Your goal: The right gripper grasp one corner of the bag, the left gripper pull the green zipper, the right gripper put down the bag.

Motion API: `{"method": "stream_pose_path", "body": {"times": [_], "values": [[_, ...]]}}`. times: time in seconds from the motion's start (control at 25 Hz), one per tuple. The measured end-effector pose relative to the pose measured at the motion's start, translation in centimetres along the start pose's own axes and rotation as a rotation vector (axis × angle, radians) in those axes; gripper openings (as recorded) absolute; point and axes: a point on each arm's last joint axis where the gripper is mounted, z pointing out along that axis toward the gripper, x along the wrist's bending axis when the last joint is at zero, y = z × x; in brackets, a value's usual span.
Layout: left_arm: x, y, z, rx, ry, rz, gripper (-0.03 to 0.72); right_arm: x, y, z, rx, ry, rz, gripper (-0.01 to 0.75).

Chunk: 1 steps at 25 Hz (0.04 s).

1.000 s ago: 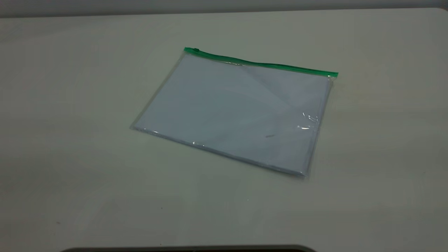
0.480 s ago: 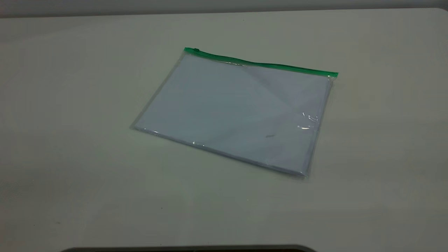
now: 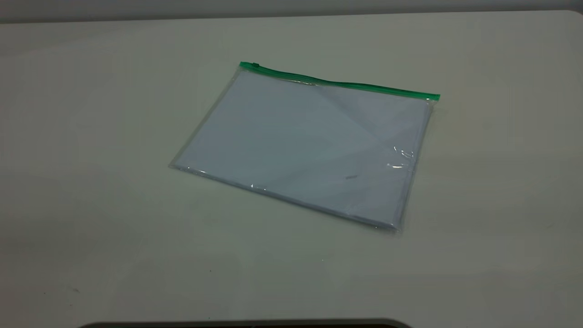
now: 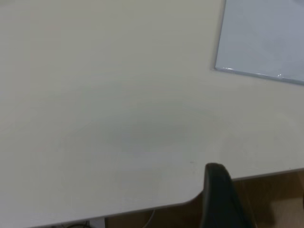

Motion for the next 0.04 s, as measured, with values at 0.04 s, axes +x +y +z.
{"method": "stream_pose_path", "body": {"times": [0.04], "values": [[0.0, 0.0, 0.0, 0.0, 0.0, 0.0, 0.472, 0.0, 0.0, 0.0, 0.0, 0.0, 0.0, 0.392]]}}
